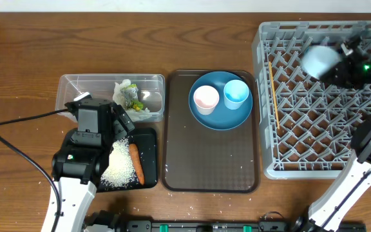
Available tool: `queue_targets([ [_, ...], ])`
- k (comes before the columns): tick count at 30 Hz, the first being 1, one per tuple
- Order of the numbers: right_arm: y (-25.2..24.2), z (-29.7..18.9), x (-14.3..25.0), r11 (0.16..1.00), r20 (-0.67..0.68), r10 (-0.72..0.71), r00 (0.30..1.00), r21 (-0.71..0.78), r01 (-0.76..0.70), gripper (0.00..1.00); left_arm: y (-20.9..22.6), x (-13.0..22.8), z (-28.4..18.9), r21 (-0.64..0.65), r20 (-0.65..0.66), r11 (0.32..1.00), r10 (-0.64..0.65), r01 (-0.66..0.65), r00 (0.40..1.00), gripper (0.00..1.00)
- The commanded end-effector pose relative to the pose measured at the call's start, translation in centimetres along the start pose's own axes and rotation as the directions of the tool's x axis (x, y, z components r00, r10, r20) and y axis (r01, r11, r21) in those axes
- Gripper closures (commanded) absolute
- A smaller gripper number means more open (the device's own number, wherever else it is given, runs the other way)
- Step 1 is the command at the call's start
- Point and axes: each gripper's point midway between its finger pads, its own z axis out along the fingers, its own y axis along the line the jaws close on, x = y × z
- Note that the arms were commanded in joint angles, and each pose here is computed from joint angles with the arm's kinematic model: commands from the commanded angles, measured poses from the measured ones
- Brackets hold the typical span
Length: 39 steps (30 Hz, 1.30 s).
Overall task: Sort waste into correct bins and load items into the dishwasher rack
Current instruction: 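Lower the bowl into the rack and open the right gripper, then reach the left gripper over the pink cup and grasp it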
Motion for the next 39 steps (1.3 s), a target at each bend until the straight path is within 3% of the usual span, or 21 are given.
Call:
queue_targets([
  [1, -2.6, -0.6, 1.1, 0.979, -0.046, 0.096, 0.994, 0.183, -0.086, 0.84, 0.2, -0.6, -0.4, -0.009, 0.024, 1.000, -0.001, 0.001, 1.000, 0.02],
  [6, -2.1, -2.4, 1.5, 0.962, -0.019, 0.140, 0.990, 0.241, -0.131, 0.72, 0.2, -0.6, -0.4, -0.010, 0.024, 1.000, -0.001, 0.001, 1.000, 0.02],
  [11, 0.7, -5.6, 1.3, 0.960, 0.061, 0.104, 0.993, 0.254, -0.117, 0.71, 0.2, -0.6, -0.4, -0.010, 0.024, 1.000, -0.001, 0.001, 1.000, 0.02],
  [20, 13.9, -10.3, 2.7, 0.960, 0.189, -0.180, 0.965, 0.247, 0.130, 0.71, 0.2, -0.6, -0.4, -0.010, 0.024, 1.000, 0.000, 0.000, 1.000, 0.02],
  [25, 21.8, -9.2, 5.5, 0.906, 0.146, -0.374, 0.916, 0.269, 0.327, 0.68, 0.2, -0.6, -0.4, -0.010, 0.024, 1.000, 0.000, 0.000, 1.000, 0.02],
  [29, 24.4, -7.8, 7.4, 0.872, 0.105, -0.392, 0.914, 0.361, 0.332, 0.62, 0.2, -0.6, -0.4, -0.010, 0.024, 1.000, 0.000, 0.000, 1.000, 0.02],
  [31, 24.7, -7.4, 8.0, 0.861, 0.091, -0.378, 0.921, 0.399, 0.314, 0.58, -0.5, -0.1, -0.4, 0.031, -0.005, 1.000, 0.006, -0.006, 1.000, 0.02],
  [34, 25.1, -6.7, 8.9, 0.853, 0.055, -0.377, 0.925, 0.410, 0.323, 0.45, -4.0, 1.8, -0.9, 0.239, -0.103, 0.969, 0.092, -0.065, 0.990, 0.02],
  [39, 24.6, -6.7, 10.1, 0.850, 0.008, -0.355, 0.935, 0.420, 0.319, 0.39, -7.4, 4.2, -2.1, 0.408, -0.215, 0.911, 0.167, -0.066, 0.962, 0.03],
])
